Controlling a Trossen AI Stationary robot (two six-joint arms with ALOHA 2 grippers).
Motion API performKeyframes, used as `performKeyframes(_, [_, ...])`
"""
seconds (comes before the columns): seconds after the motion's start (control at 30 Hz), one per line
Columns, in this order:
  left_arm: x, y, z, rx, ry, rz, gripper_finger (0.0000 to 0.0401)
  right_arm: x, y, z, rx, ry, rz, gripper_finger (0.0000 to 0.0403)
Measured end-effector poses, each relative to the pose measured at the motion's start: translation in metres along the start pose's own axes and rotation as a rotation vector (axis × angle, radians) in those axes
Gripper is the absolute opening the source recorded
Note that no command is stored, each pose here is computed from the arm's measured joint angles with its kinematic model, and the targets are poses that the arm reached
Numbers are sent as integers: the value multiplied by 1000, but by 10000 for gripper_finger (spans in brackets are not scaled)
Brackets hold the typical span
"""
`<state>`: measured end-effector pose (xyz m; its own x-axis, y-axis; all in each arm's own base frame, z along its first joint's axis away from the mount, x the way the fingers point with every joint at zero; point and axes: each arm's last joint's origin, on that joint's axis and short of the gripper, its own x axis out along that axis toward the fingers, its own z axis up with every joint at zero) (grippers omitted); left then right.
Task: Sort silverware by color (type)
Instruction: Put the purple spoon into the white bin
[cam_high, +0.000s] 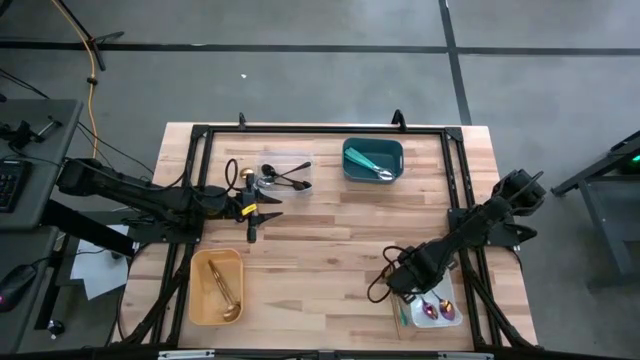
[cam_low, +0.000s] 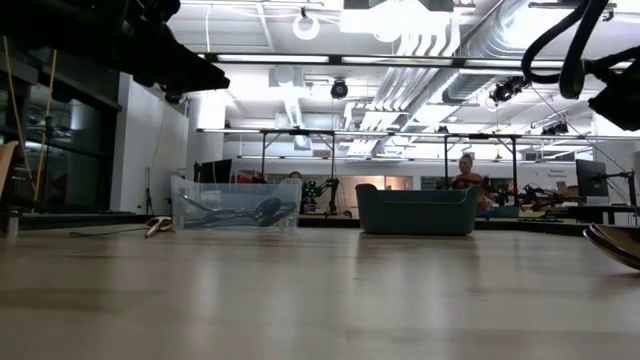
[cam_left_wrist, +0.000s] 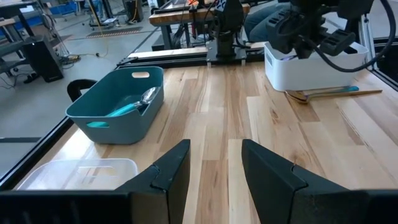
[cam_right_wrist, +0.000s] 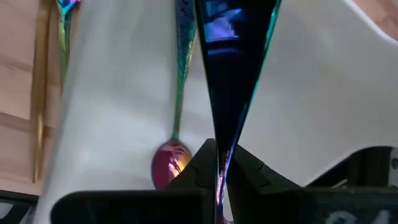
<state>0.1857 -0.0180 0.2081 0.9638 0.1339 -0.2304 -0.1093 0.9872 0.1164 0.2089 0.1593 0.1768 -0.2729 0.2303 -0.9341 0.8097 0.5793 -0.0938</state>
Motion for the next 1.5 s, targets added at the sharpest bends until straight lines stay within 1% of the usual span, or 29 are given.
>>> performKeyframes(0.1, [0, 0, 0, 1, 0, 0, 136, 2, -1, 1, 0, -2, 1, 15])
performKeyframes(0.27, [0, 0, 0, 1, 0, 0, 136, 3, 0, 1, -2, -4, 4, 58])
performKeyframes(0.47, [0, 0, 0, 1, 0, 0, 136, 0, 1, 0, -79, 5, 8, 93])
performKeyframes(0.6, [0, 0, 0, 1, 0, 0, 136, -17, 5, -6, -128, 6, 2, 108])
performKeyframes(0.7, [0, 0, 0, 1, 0, 0, 136, -38, 7, -14, -162, 6, -14, 114])
performKeyframes(0.77, [0, 0, 0, 1, 0, 0, 136, -55, 10, -20, -183, -12, -5, 113])
performKeyframes(0.87, [0, 0, 0, 1, 0, 0, 136, -78, 19, -26, -225, -104, 67, 112])
performKeyframes(0.97, [0, 0, 0, 1, 0, 0, 136, -99, 34, -29, -305, -271, 220, 112])
performKeyframes(1.03, [0, 0, 0, 1, 0, 0, 136, -110, 46, -29, -393, -362, 344, 111])
performKeyframes(1.1, [0, 0, 0, 1, 0, 0, 136, -117, 60, -25, -458, -410, 476, 106])
performKeyframes(1.13, [0, 0, 0, 1, 0, 0, 136, -118, 68, -22, -485, -420, 523, 100])
performKeyframes(1.2, [0, 0, 0, 1, 0, 0, 136, -114, 81, -12, -554, -408, 562, 79])
performKeyframes(1.27, [0, 0, 0, 1, 0, 0, 136, -104, 92, -2, -634, -357, 544, 48])
performKeyframes(1.33, [0, 0, 0, 1, 0, 0, 136, -90, 97, 6, -722, -278, 494, 15])
performKeyframes(1.4, [0, 0, 0, 1, 0, 0, 136, -77, 99, 12, -781, -212, 428, 8])
performKeyframes(1.5, [0, 0, 0, 1, 0, 0, 136, -61, 98, 19, -807, -161, 316, 13])
